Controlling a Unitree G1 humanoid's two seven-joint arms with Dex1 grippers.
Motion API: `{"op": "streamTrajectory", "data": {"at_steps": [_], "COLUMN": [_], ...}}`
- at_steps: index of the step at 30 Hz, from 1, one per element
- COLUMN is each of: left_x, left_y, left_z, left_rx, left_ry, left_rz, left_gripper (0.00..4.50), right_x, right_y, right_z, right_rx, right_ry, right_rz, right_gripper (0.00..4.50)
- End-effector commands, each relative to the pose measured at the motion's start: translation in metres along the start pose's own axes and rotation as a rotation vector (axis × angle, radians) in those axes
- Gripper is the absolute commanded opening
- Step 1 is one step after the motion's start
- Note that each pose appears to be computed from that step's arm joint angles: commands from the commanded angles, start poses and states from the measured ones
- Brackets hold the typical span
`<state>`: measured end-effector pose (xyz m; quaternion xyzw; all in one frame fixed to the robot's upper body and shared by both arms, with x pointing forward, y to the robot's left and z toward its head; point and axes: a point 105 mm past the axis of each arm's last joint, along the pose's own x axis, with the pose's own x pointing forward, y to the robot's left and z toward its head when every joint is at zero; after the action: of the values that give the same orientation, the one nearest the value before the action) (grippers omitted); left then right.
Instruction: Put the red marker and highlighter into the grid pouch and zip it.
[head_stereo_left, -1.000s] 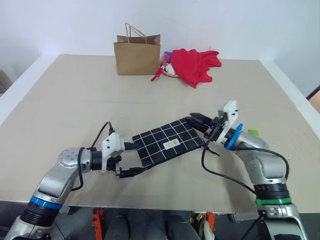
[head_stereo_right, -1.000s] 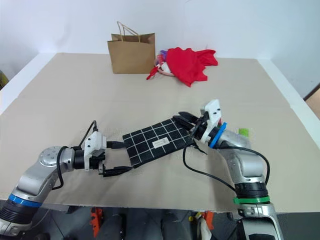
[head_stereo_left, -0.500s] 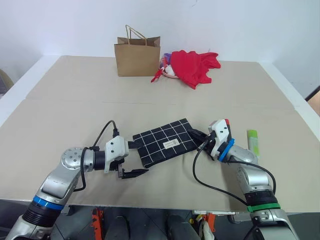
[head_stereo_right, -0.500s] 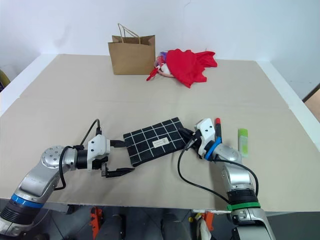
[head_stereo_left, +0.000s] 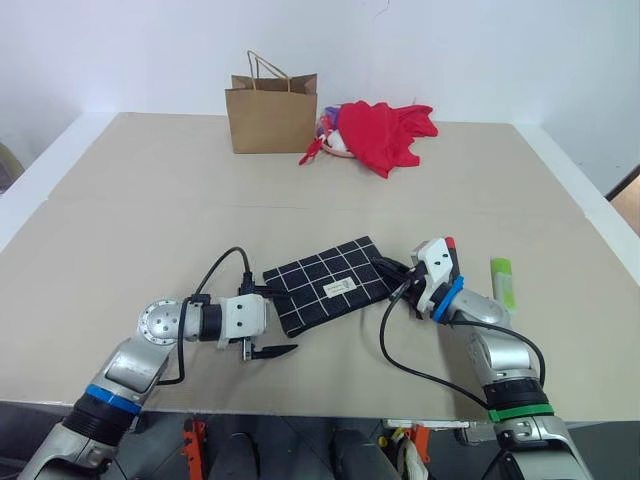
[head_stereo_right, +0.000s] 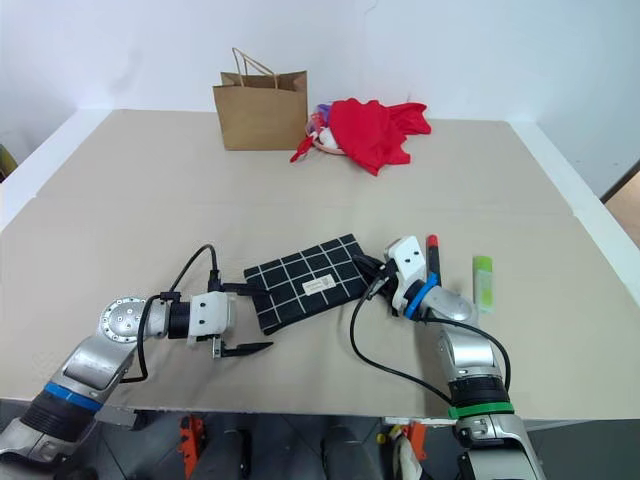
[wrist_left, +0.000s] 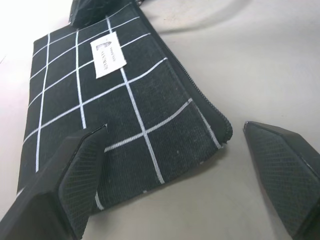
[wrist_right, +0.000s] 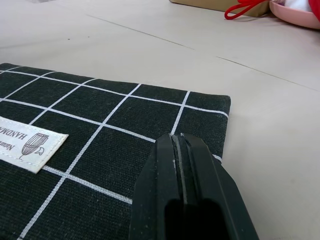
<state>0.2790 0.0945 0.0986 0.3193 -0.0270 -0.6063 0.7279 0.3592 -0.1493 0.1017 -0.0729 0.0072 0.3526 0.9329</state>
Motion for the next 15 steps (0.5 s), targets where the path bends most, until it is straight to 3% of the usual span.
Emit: {"op": "streamTrajectory", "data": {"at_steps": [1,6,13,15], "left_x": [0.003,0.008,0.016,0.018], "left_y": [-0.002,0.019,0.024,0.021], "left_z": [-0.003,-0.007,-0.007,-0.009], "left_rx": [0.053,0.243,0.268,0.254], "left_ry": [0.033,0.078,0.060,0.057], "left_rz": [-0.031,0.052,0.048,0.027], "left_gripper": [4.50,4.50,4.50,3.90], "right_x": [-0.002,0.000,0.002,0.003], "right_y": [-0.001,0.001,0.003,0.004], "right_z": [0.001,0.002,0.004,0.005], "right_rx": [0.003,0.004,0.003,0.002], "right_ry": [0.000,-0.008,-0.015,-0.015], "right_rz": [-0.008,-0.005,0.006,0.011], "right_gripper": [0.06,0.06,0.06,0.00]}}
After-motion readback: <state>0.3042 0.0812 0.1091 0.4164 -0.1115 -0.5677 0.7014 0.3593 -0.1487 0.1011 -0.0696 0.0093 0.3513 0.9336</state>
